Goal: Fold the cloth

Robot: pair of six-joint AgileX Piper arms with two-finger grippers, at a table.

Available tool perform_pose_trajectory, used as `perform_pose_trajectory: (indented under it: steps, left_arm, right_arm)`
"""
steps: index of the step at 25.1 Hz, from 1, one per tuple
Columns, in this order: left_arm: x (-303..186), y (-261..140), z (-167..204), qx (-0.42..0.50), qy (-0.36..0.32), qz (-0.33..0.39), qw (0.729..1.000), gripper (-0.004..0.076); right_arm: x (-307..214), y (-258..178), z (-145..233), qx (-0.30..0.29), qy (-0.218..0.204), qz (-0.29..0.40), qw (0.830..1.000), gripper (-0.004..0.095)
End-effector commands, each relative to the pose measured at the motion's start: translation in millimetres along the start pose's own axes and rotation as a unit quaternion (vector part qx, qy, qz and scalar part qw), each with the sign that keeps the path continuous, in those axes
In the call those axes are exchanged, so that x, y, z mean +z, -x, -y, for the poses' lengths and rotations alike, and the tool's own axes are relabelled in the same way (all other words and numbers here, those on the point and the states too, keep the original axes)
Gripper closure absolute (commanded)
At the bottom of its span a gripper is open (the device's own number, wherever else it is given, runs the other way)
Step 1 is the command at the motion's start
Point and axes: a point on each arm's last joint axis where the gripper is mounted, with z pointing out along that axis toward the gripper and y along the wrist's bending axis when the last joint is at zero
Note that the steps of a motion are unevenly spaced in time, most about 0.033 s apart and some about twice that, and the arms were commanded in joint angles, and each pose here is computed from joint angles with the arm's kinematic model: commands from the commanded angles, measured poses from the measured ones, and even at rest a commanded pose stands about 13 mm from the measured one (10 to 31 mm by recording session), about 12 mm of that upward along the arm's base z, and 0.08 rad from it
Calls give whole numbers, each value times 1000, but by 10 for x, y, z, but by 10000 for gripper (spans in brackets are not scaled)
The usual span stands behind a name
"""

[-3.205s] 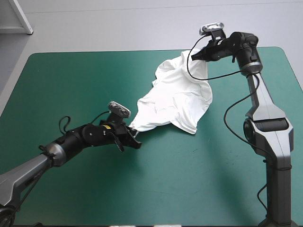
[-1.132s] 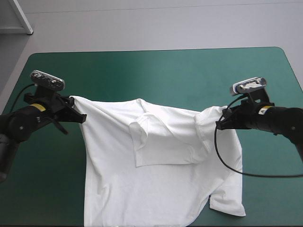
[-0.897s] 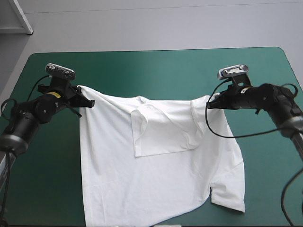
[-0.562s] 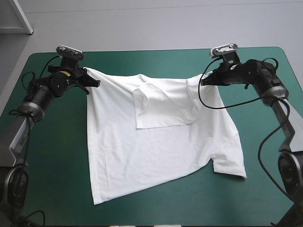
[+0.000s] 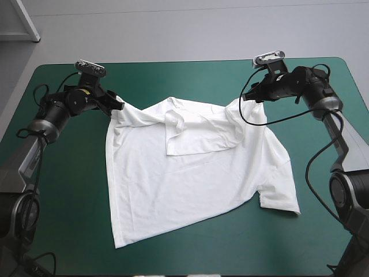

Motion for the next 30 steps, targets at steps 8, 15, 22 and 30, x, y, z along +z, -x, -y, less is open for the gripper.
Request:
perform_pose_trajectory:
  steps: [8,15,22,30]
  left_arm:
    - [-1442,377,70,-22,-13,55,998,272]
    - [-1909,-237,473,-69,-147,-90,982,272]
    - [-2201,-1210,987,-77,-234,-214,945,272]
    - [-2143,-1807,1281,-28,-285,-263,921,272]
  right_arm:
    - [-1596,494,-175,-4,-5,110,994,399]
    - [-2413,314,-507,0,42,120,992,399]
    - [-2749,209,-611,-15,37,132,990,399]
    - [-2750,209,-613,-14,38,132,990,399]
